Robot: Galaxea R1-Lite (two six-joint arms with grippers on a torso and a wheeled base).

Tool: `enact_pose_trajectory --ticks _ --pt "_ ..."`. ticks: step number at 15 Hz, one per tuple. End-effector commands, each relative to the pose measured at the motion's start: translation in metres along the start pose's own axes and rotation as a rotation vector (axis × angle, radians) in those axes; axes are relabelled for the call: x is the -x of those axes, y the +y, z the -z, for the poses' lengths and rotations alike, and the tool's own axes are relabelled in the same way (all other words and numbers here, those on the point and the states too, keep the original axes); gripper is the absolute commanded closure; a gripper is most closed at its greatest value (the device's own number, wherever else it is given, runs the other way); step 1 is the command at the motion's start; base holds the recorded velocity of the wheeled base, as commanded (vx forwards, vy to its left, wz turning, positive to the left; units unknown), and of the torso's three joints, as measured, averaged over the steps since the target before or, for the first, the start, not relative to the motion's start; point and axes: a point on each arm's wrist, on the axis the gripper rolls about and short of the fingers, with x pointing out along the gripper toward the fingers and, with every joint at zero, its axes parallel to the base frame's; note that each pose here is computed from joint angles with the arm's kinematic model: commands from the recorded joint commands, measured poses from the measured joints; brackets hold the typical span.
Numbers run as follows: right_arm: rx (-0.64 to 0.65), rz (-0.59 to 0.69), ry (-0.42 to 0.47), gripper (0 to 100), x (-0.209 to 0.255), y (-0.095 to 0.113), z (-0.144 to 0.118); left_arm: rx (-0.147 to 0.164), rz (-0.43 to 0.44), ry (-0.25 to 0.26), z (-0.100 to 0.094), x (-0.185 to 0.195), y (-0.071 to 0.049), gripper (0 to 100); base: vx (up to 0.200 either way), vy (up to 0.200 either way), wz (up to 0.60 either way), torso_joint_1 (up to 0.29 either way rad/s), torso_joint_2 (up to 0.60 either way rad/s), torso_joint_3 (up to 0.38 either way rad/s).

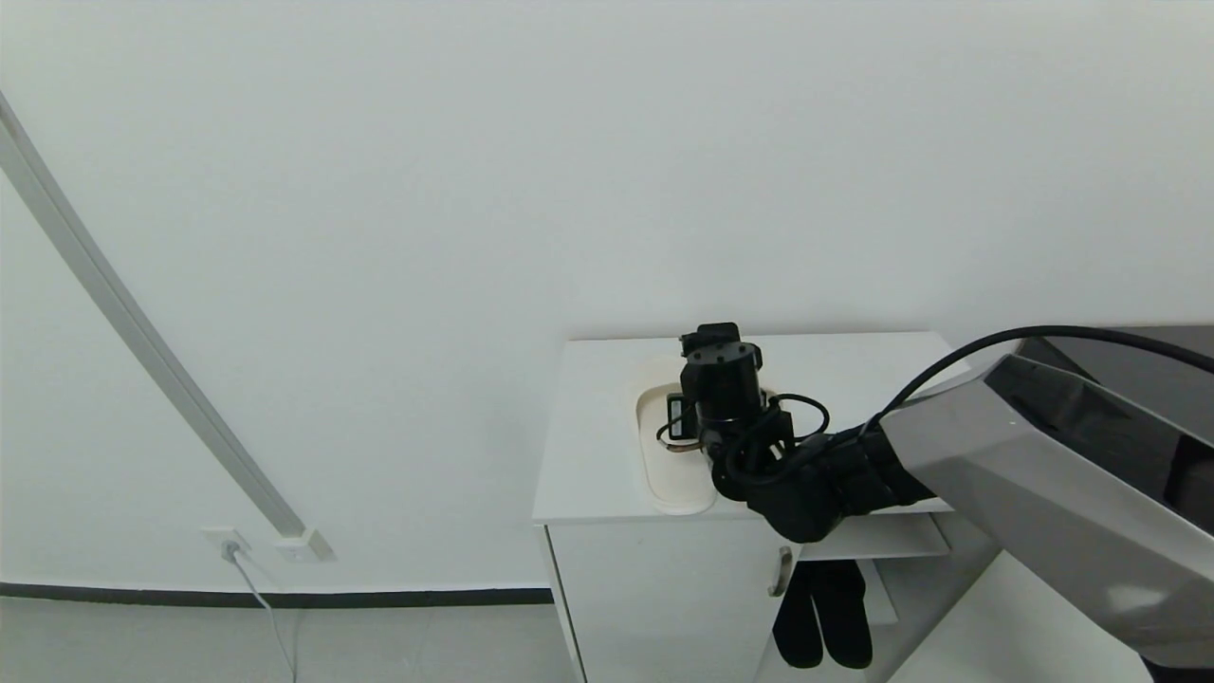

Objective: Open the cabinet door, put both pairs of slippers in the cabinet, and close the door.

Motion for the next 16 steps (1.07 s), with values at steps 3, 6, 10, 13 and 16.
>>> enact_pose_trajectory --ticks 3,6,10,13,16 --pt "0.024 -0.105 0.008 100 0.039 -0.019 -0.027 -0.001 0.003 0.000 0.000 0.000 0.000 100 0.000 0.000 0.00 0.000 0.00 0.000" --pt "0.031 -0.174 -0.019 100 0.078 -0.041 -0.037 -0.001 0.005 0.000 0.000 0.000 0.000 100 0.000 0.000 0.00 0.000 0.00 0.000" --pt "0.061 -0.323 0.010 100 0.144 -0.073 -0.025 -0.001 0.005 0.000 0.000 0.000 0.000 100 0.000 0.000 0.00 0.000 0.00 0.000" --pt "0.081 -0.418 0.069 100 0.172 -0.090 -0.011 0.004 0.006 0.000 0.000 0.000 0.000 100 0.000 0.000 0.00 0.000 0.00 0.000" --pt "0.076 -0.435 0.078 100 0.172 -0.086 -0.008 0.012 0.006 0.001 0.000 0.000 0.000 100 0.000 0.000 0.00 0.000 0.00 0.000"
